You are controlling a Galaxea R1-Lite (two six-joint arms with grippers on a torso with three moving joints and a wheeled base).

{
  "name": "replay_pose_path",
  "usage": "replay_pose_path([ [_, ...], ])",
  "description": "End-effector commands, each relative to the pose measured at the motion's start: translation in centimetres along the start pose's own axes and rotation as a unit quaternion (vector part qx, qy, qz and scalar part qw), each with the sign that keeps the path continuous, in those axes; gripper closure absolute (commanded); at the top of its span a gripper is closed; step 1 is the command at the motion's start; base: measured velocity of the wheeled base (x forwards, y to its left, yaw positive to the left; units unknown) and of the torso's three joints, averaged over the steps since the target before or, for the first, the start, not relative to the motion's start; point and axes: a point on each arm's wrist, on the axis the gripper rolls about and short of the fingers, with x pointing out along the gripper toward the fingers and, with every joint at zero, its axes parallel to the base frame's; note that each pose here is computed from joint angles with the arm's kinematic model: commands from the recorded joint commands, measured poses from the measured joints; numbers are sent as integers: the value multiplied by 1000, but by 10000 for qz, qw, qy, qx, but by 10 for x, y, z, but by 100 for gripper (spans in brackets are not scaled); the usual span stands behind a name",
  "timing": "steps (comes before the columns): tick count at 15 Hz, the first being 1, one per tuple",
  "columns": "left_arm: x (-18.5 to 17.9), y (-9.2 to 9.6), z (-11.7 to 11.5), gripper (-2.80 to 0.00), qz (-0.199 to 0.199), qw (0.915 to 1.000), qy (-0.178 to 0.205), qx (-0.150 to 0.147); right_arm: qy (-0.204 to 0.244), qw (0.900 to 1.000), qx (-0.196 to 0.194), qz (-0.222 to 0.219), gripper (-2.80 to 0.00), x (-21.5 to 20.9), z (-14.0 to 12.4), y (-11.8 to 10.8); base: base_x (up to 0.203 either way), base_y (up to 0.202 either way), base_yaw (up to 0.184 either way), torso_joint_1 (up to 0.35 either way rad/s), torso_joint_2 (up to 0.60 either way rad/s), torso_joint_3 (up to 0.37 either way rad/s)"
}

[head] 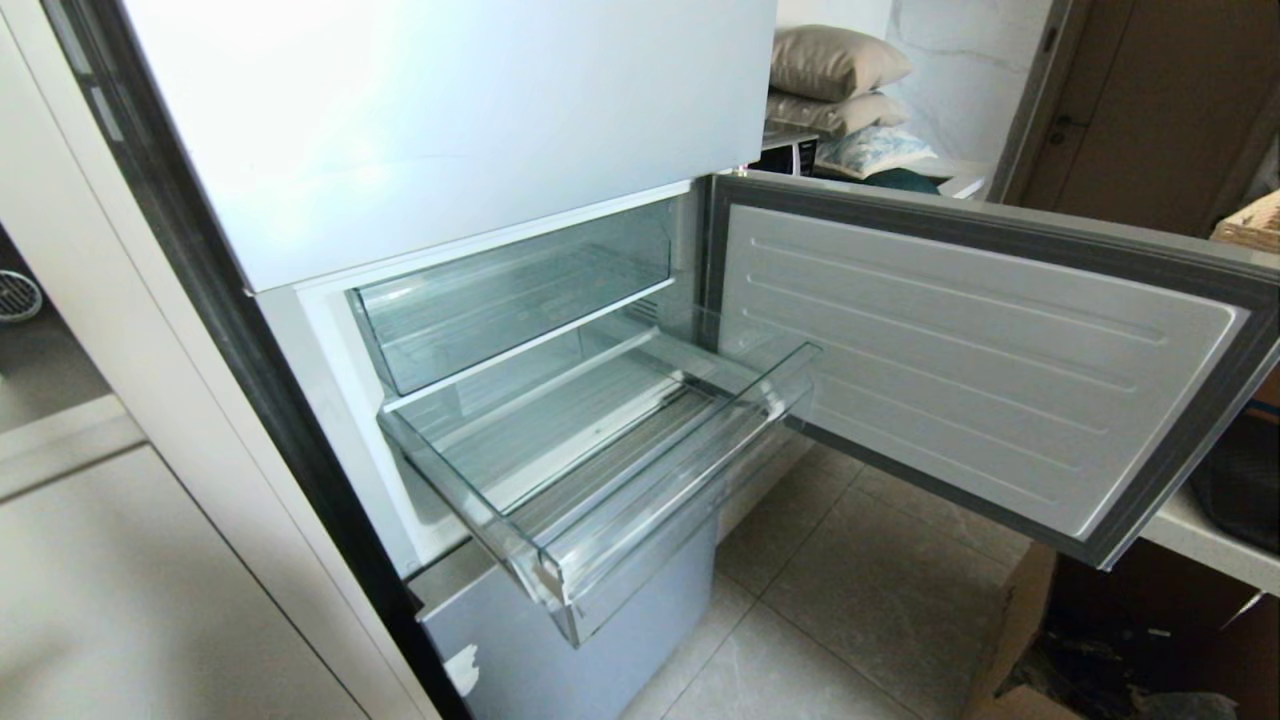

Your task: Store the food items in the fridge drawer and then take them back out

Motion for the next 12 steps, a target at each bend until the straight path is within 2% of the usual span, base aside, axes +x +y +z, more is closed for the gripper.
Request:
replay_pose_path([
  [1,0,0,0,0,3,10000,6,-1,135,9999,23,5,-280,23,-5,-4,0,0,0,0,0,0],
  [6,0,0,0,0,3,10000,6,-1,100,9999,-82,13,-280,62,-4,-8,0,0,0,0,0,0],
  [12,0,0,0,0,3,10000,6,-1,108,9997,-198,-23,-280,87,-10,-13,0,0,0,0,0,0],
])
